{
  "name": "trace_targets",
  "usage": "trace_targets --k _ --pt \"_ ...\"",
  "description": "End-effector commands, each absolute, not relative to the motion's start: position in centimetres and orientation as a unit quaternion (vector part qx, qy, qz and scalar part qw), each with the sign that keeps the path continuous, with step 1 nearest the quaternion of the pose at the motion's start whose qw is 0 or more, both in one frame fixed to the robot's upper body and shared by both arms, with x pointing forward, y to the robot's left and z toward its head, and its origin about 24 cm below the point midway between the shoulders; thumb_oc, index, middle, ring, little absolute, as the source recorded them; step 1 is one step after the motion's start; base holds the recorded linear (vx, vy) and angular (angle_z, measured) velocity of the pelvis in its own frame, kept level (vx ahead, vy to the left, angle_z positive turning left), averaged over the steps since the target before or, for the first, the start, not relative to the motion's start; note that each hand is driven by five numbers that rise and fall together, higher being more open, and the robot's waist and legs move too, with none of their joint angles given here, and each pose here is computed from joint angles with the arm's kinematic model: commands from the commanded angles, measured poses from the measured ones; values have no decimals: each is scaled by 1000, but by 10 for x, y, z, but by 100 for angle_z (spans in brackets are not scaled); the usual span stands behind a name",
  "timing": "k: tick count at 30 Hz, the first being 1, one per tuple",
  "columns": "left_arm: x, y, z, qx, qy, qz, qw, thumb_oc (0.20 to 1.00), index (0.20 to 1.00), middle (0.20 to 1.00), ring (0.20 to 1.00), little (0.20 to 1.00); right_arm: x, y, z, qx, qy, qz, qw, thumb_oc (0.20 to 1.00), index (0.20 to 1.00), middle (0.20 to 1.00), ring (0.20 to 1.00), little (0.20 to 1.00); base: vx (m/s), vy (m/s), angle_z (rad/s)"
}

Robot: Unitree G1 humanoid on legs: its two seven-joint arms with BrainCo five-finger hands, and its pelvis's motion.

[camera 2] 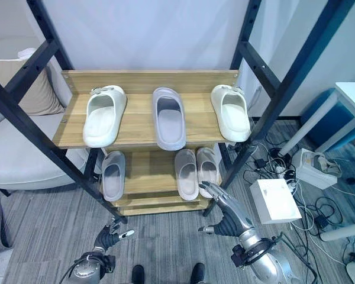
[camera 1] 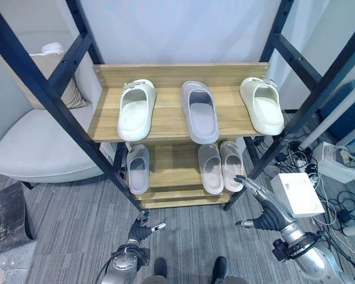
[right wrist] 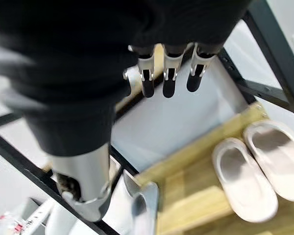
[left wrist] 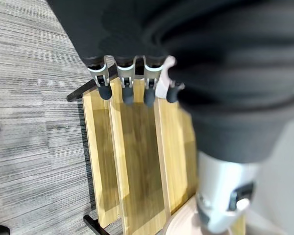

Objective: Arrange the slippers neatly on the shoe rack.

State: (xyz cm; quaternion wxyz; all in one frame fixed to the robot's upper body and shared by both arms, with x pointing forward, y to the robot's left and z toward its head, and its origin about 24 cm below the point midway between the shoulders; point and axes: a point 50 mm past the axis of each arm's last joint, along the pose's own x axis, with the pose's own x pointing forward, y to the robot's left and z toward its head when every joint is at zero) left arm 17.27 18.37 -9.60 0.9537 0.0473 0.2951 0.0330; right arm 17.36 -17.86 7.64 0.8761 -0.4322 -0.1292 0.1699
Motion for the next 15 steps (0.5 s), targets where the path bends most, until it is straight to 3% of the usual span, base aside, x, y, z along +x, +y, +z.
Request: trace_targets --k 1,9,15 --pt "188 184 -91 68 264 33 961 1000 1000 1000 1000 1000 191 -172 129 -453 -285 135 834 1000 1000 1000 1000 1000 0 0 0" --pt "183 175 -94 61 269 23 961 1000 1000 1000 1000 1000 232 -169 208 -464 -482 -67 740 1000 1000 1000 1000 1000 3 13 3" --pt "179 172 -97 61 279 16 958 1000 1000 1000 1000 1000 262 -164 228 -408 -493 -133 757 1000 1000 1000 1000 1000 22 24 14"
